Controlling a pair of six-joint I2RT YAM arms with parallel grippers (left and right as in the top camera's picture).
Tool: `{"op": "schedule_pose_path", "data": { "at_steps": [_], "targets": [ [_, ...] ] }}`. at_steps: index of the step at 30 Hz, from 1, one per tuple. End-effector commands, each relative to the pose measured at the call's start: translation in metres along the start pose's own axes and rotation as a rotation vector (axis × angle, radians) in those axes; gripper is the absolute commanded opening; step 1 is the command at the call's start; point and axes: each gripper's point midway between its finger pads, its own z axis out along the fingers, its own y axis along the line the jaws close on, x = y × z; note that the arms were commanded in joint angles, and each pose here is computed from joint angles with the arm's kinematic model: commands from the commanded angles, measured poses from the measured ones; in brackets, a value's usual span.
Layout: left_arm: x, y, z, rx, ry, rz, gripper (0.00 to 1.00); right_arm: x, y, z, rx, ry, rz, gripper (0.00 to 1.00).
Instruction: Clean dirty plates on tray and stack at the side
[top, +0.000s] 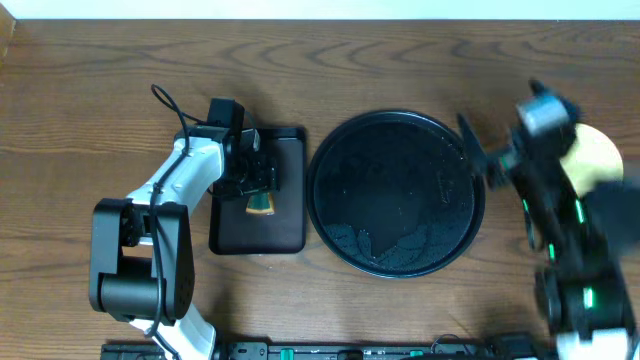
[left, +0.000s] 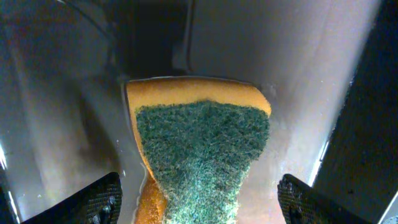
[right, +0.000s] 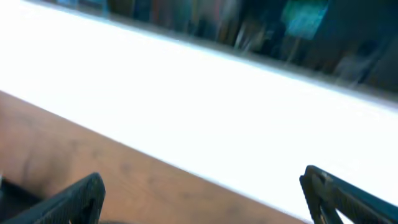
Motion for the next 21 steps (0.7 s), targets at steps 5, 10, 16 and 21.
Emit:
{"op": "schedule_pose_path", "data": {
  "at_steps": [5,10,16,21],
  "targets": [
    [0.004,0.004,0.002,-0.013,0.01,0.001,0.81,0.056,0.0,-0.067,0.166,-0.09,-0.044,0.99],
    [0.004,0.004,0.002,-0.014,0.01,0.001,0.81,0.09,0.008,-0.081,0.195,-0.128,-0.053,0.99],
    [0.004,0.004,0.002,-0.014,0.01,0.001,0.81,0.119,0.02,-0.082,0.175,-0.182,-0.062,0.99],
    [0.004,0.004,0.002,-0.013,0.01,0.001,0.81,0.149,0.025,-0.079,0.153,-0.065,-0.036,0.99]
  ]
}}
